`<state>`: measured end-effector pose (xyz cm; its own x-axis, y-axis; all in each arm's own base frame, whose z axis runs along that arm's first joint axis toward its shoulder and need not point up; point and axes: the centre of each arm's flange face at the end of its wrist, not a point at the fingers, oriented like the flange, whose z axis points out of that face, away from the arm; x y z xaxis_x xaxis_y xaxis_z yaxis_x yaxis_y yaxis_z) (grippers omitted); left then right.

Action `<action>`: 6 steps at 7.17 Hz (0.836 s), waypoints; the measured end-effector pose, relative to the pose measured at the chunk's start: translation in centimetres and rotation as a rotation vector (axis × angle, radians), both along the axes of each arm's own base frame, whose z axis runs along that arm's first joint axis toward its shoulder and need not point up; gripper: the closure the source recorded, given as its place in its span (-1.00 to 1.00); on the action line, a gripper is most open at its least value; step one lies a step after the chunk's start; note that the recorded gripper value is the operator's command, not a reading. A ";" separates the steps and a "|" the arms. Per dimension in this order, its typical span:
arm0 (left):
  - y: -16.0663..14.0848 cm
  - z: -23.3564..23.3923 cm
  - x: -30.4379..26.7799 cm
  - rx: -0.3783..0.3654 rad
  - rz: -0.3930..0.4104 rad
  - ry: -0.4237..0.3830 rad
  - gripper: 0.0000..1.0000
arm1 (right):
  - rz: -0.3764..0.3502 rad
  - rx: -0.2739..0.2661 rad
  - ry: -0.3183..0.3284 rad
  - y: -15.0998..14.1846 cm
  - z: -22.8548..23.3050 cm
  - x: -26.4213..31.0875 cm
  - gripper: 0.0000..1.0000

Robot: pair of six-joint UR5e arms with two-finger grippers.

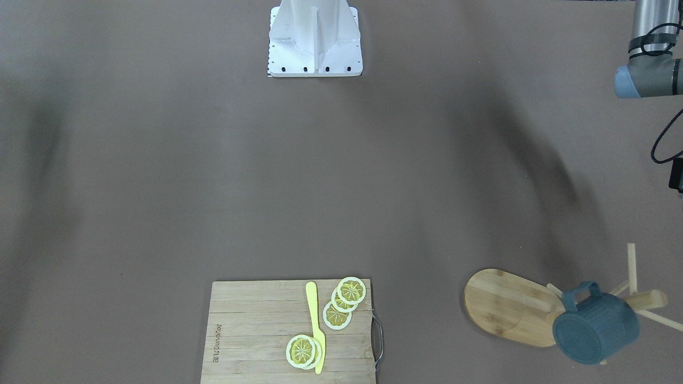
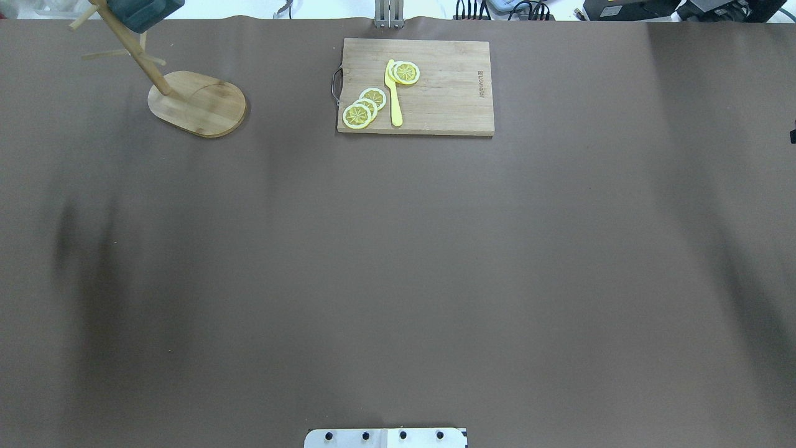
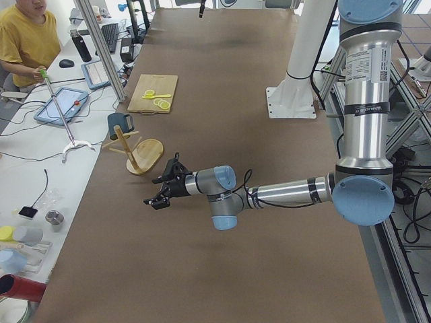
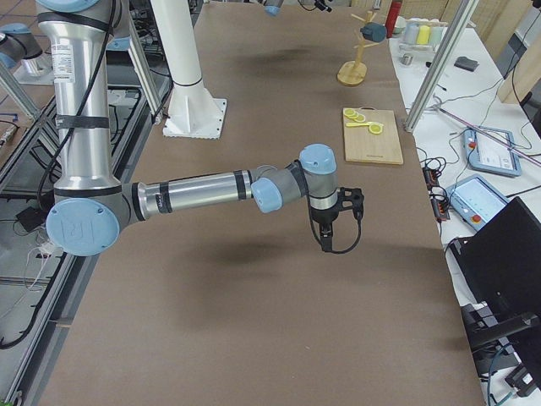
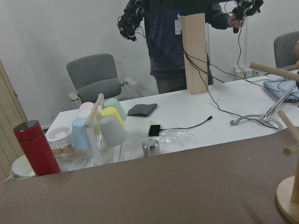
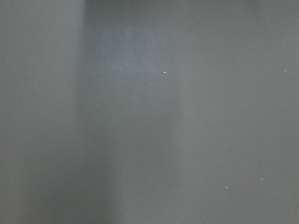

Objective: Hang cup on storage rack

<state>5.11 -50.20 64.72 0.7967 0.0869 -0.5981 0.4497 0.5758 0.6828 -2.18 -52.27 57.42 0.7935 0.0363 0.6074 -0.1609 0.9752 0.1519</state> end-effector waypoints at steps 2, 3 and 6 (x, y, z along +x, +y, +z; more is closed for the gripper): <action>0.2 -0.4 -6.0 -0.168 0.166 0.151 -0.97 | -0.060 -0.018 -0.018 0.4 5.1 4.0 -1.00; 0.7 -1.9 -7.9 -0.240 0.238 0.232 -0.97 | -0.086 -0.024 -0.021 0.9 7.3 5.5 -1.00; 2.7 -2.0 -7.7 -0.407 0.401 0.308 -0.97 | -0.112 -0.047 -0.019 2.0 10.7 7.3 -1.00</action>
<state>-2.56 -47.51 62.69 0.5361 0.0604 -0.8420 0.2863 0.9253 0.2487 5.11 -50.27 68.16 0.7828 -0.0236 0.6219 -0.0525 0.9932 0.1037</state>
